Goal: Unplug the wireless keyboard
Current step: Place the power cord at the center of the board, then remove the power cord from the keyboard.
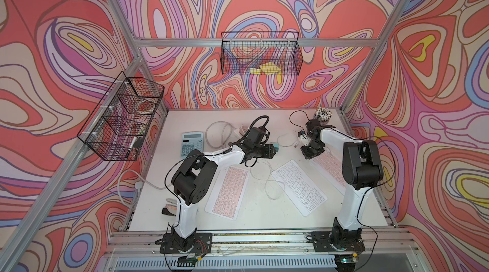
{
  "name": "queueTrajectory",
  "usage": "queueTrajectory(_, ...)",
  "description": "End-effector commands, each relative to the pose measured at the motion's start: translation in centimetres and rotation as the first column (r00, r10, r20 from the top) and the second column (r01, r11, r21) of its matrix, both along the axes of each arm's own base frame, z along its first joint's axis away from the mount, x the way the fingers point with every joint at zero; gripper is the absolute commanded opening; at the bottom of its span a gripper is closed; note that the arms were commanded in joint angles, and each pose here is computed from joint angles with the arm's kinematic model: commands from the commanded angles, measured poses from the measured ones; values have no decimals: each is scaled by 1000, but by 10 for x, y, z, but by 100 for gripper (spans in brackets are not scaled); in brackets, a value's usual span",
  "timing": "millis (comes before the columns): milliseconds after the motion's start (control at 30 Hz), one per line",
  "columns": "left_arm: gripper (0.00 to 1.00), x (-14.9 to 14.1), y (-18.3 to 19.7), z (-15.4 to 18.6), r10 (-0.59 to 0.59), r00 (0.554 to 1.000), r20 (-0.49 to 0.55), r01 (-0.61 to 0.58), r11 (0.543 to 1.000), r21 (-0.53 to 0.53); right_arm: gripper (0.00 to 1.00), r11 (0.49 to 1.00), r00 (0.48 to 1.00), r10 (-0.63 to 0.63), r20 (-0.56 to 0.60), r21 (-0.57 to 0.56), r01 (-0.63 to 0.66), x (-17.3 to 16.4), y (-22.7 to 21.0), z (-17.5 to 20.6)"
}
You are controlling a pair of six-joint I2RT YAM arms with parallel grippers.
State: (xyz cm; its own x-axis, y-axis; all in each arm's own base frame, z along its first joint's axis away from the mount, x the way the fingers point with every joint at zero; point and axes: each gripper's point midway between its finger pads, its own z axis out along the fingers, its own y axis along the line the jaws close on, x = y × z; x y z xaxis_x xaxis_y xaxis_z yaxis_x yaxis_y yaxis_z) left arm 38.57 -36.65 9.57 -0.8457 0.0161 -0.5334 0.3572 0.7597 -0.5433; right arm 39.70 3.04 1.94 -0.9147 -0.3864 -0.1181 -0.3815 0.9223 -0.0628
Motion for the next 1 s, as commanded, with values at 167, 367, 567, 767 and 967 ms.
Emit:
queueTrajectory(167,54,0,-4,18,-14,999,41,16,999,-35,21,999,998,17,-67,-40,-20,-9,-5,-14)
queueTrajectory(367,54,-1,-3,19,-15,999,39,16,999,-29,21,998,997,10,-80,-55,-15,-12,-8,-5)
queueTrajectory(567,54,-1,-3,18,-13,999,35,14,999,-32,22,998,996,9,-94,-57,-15,-14,-8,-7)
queueTrajectory(767,53,-2,-2,20,-13,999,37,14,999,-31,17,999,993,4,-116,-51,-10,-16,-7,-17)
queueTrajectory(967,53,-4,-1,20,-22,999,48,24,999,-31,9,997,995,-42,-85,-67,37,-9,-10,-18)
